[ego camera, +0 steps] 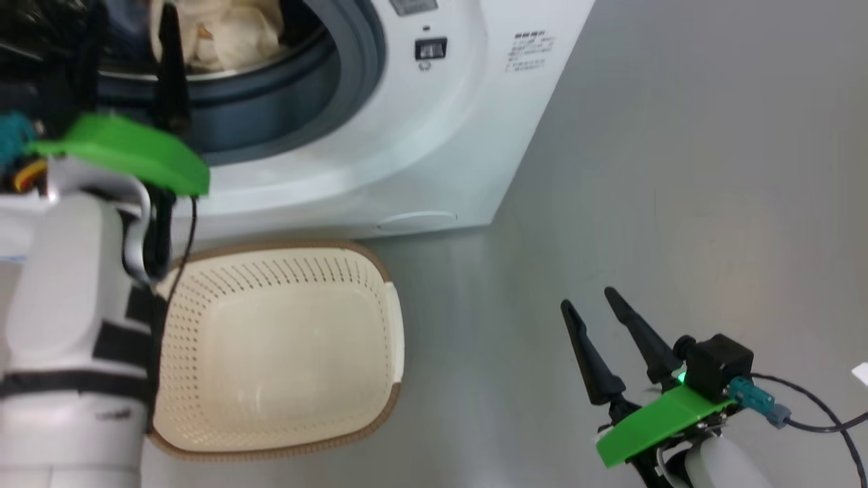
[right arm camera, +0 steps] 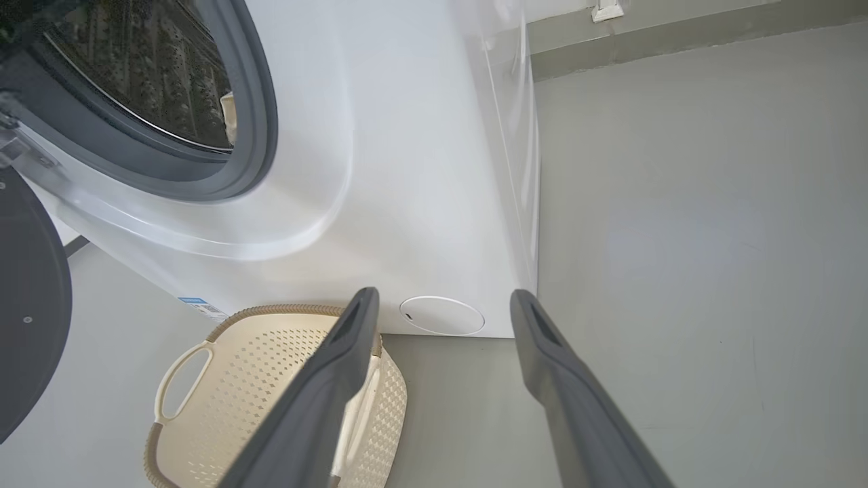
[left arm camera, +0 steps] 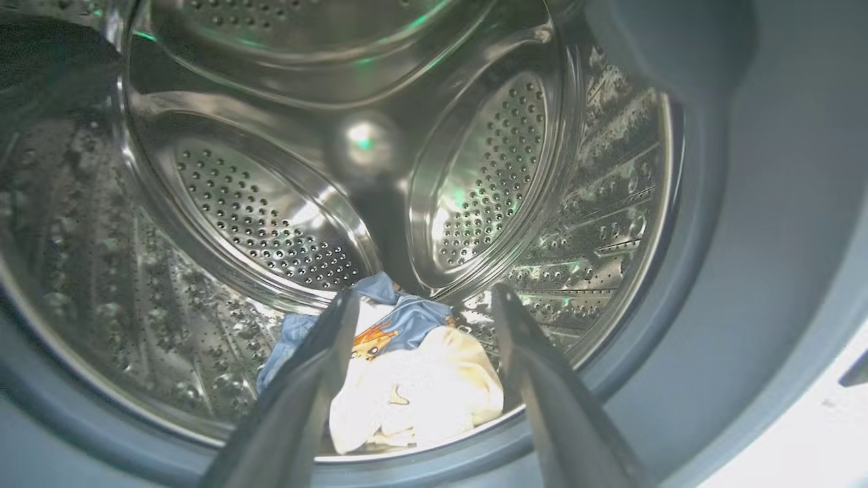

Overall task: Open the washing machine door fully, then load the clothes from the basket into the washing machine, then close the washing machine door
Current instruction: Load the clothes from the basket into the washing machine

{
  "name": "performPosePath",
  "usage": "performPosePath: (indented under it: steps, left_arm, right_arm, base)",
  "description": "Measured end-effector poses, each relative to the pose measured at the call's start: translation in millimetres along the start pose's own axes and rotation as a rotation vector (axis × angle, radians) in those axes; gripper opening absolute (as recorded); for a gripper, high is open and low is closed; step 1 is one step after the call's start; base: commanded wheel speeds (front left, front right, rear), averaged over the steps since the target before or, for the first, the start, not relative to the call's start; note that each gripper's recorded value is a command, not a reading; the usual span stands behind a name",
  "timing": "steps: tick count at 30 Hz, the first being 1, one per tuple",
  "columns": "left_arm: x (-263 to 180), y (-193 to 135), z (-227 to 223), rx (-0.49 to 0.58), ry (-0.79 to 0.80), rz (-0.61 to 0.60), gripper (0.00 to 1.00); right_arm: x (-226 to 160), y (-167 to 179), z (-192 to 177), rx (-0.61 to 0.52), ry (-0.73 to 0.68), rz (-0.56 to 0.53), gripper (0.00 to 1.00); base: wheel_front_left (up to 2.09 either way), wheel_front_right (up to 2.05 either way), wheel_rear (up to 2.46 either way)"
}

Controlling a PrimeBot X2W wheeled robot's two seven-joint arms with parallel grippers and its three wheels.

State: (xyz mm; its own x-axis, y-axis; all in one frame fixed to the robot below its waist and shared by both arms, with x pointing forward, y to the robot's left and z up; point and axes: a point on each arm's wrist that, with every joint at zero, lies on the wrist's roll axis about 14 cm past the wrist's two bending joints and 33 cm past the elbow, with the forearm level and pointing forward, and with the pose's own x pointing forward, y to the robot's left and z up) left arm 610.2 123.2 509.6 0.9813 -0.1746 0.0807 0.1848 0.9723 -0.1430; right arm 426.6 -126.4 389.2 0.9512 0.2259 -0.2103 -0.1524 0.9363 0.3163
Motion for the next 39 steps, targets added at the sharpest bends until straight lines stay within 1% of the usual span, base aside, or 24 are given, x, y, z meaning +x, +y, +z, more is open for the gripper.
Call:
performPosePath:
  steps: [4,6,11,17,29,32,39]
  left_arm:
    - [-25.3,-1.5,22.4,0.014,-0.056,0.006,1.0]
    - [-45.9,-2.8,37.4,0.015,-0.094,0.009,1.0]
    - [-90.6,6.0,52.2,0.018,-0.135,0.063,1.0]
    - [-142.9,7.2,68.6,0.039,-0.179,0.092,1.0]
    - [-247.3,27.8,37.5,0.051,-0.073,0.256,1.0]
    - [-264.7,30.9,30.3,0.045,-0.047,0.286,1.0]
    - [-290.9,28.0,16.0,0.042,0.005,0.307,1.0]
  right_arm:
    - [-10.5,7.1,8.9,-0.003,-0.021,0.009,1.0]
    - [-18.6,12.3,16.4,-0.007,-0.041,0.016,1.0]
    - [-35.1,23.9,25.7,-0.007,-0.07,0.032,1.0]
    - [-53.4,34.4,40.8,-0.061,-0.117,0.055,1.0]
    - [-85.5,45.0,54.8,-0.068,-0.184,0.061,1.0]
    - [-89.5,45.1,55.5,-0.073,-0.189,0.06,1.0]
    - [-92.8,45.2,61.1,-0.078,-0.209,0.058,1.0]
  base:
    - [0.0,0.0,0.0]
    - [0.0,0.0,0.0]
    - [0.0,0.0,0.0]
    - [0.0,0.0,0.0]
    - [0.0,0.0,0.0]
    - [0.0,0.0,0.0]
    - [0.0,0.0,0.0]
